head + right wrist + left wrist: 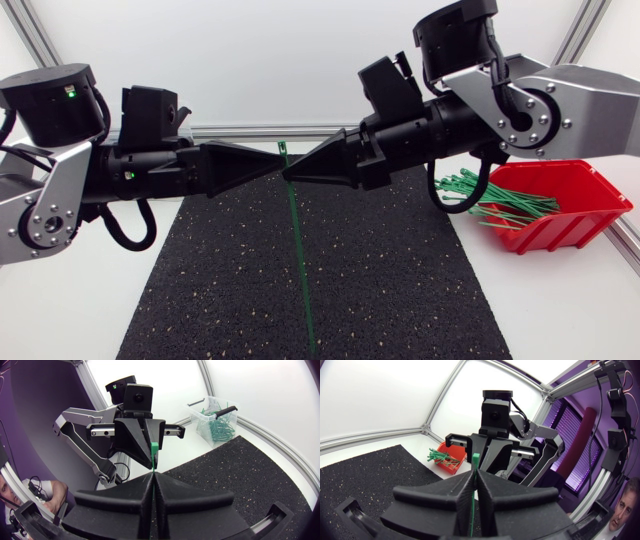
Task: Take a green cable tie from the red box, thread the tail through the head to close it, then place it in the transparent bin on the left.
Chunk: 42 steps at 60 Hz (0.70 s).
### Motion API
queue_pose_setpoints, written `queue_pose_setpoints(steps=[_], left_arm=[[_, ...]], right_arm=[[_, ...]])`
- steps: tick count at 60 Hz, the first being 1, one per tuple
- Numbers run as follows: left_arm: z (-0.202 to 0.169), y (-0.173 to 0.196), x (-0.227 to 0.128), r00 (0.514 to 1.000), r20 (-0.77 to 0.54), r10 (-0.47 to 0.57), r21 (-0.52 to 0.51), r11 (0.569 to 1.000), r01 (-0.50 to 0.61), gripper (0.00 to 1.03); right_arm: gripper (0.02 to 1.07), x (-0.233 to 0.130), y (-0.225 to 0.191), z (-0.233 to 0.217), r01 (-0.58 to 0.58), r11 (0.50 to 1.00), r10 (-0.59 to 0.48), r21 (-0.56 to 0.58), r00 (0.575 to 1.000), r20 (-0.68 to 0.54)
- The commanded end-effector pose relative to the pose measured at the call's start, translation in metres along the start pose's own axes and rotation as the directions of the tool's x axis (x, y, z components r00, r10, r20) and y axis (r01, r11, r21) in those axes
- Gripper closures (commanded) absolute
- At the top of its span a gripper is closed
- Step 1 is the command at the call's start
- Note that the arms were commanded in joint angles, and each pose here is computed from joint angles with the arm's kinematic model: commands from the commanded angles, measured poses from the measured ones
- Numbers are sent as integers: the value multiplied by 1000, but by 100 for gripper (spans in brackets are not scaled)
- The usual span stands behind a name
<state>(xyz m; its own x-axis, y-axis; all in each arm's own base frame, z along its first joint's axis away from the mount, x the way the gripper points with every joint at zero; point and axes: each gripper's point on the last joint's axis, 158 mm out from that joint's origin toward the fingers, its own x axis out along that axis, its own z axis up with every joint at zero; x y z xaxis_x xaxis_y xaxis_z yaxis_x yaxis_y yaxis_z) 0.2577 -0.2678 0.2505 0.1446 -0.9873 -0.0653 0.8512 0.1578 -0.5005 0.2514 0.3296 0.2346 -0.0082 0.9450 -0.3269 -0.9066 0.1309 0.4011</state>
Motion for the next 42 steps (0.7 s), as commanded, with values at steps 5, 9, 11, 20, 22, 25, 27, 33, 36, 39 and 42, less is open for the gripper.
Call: queue_pose_setpoints(steps=[5, 9, 11, 20, 22, 25, 27, 33, 36, 39, 42], left_arm=[[-7, -8, 4, 999, -14, -36, -16, 999, 36, 96], [-7, -8, 4, 999, -14, -36, -16, 999, 36, 96], [-7, -8, 5, 999, -15, -38, -16, 999, 38, 95], [-7, -7, 4, 999, -15, -36, -17, 999, 36, 89], [-7, -7, 4, 999, -15, -36, -17, 999, 36, 88], [-7, -7, 4, 999, -15, -36, -17, 999, 36, 88], [-7, -8, 5, 999, -16, -37, -17, 999, 37, 88], [-7, -6, 5, 999, -15, -36, -18, 999, 36, 88], [-7, -6, 5, 999, -16, -36, -20, 999, 35, 89], [-8, -5, 5, 999, -17, -35, -21, 999, 35, 89], [-8, -5, 5, 999, -17, -35, -21, 999, 35, 89]], right_arm=[[101, 2, 4, -5, -6, 1000, 6, 20, 1000, -5], [101, 3, 4, -5, -8, 1000, 8, 21, 1000, -6], [101, 4, 4, -6, -10, 1000, 10, 21, 1000, -8], [101, 5, 5, -7, -13, 1000, 13, 20, 1000, -10], [101, 5, 5, -7, -13, 1000, 13, 21, 1000, -11], [101, 5, 5, -7, -13, 1000, 13, 21, 1000, -11], [101, 5, 5, -7, -13, 1000, 13, 23, 1000, -11], [101, 5, 5, -7, -13, 1000, 13, 23, 1000, -11], [101, 5, 5, -7, -13, 1000, 13, 23, 1000, -11], [101, 5, 5, -7, -13, 1000, 13, 21, 1000, -11], [101, 5, 5, -7, -13, 1000, 13, 21, 1000, -11]])
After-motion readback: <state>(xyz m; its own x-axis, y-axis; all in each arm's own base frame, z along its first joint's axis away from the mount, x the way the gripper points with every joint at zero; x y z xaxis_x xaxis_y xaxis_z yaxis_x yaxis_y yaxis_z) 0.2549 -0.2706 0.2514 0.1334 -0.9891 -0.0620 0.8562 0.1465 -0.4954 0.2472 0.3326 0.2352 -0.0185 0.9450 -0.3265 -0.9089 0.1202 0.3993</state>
